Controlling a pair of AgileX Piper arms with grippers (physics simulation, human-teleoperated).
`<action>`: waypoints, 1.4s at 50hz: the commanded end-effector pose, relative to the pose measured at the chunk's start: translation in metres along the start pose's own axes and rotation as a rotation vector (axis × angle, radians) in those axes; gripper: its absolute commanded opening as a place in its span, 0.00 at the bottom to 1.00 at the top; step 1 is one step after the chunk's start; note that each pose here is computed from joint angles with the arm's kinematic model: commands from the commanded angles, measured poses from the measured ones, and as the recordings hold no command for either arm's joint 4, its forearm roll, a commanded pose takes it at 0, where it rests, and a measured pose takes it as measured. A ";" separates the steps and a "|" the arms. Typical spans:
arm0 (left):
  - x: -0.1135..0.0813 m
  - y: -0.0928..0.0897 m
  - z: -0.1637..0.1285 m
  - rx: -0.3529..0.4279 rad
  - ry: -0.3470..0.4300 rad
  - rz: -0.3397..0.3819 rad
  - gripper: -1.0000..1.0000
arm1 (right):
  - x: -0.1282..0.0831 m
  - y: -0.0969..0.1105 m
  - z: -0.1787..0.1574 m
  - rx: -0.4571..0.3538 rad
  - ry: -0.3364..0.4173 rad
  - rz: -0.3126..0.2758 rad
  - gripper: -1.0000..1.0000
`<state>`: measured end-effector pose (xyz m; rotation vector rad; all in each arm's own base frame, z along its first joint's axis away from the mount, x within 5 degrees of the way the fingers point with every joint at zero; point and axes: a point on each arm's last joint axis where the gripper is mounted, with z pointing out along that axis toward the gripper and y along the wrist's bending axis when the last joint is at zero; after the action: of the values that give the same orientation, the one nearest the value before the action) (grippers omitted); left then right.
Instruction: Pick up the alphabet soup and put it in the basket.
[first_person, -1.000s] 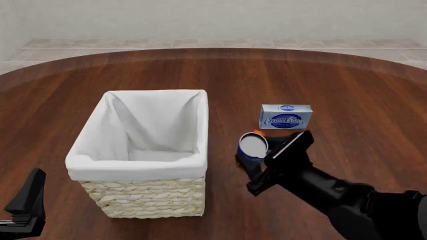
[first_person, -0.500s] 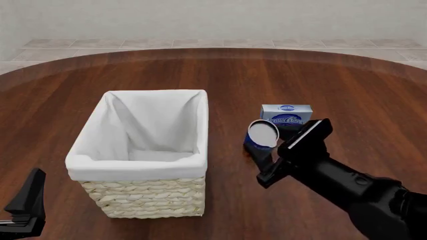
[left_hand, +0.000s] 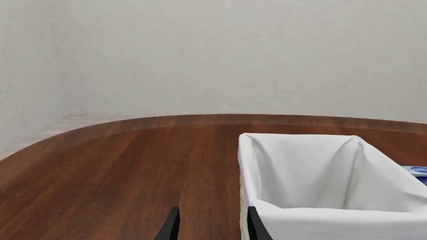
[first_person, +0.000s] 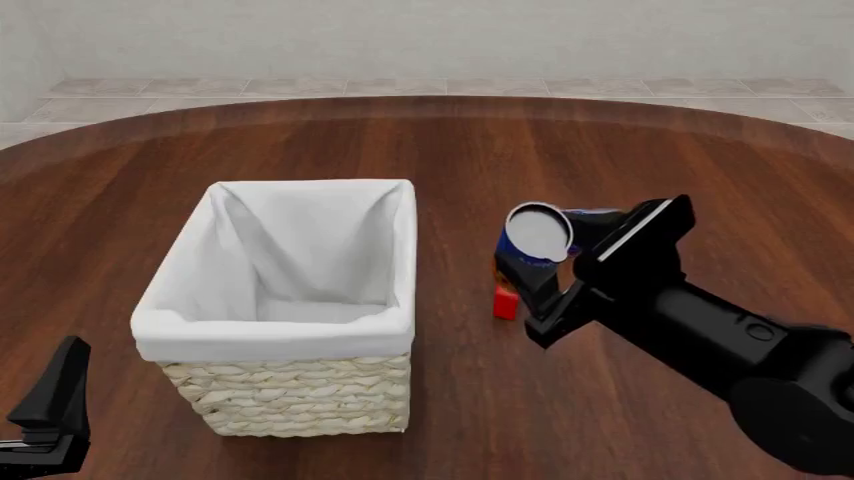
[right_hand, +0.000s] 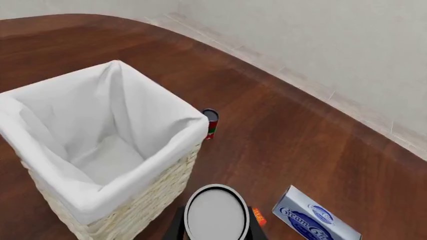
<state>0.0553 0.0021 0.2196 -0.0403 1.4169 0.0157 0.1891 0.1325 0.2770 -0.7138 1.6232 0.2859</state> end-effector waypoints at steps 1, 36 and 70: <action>0.000 0.000 0.000 -0.001 0.000 0.001 1.00 | -0.025 -0.004 -0.004 0.002 -0.031 0.012 0.00; 0.000 0.000 0.000 -0.006 -0.006 -0.004 1.00 | -0.085 -0.007 0.023 -0.034 -0.031 -0.025 0.00; -0.001 0.000 0.000 -0.008 -0.008 0.001 1.00 | -0.110 0.014 0.074 -0.112 -0.024 0.017 0.00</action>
<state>0.0552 0.0025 0.2202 -0.0476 1.4093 0.0204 0.2374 0.2038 0.3599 -0.8006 1.6012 0.3540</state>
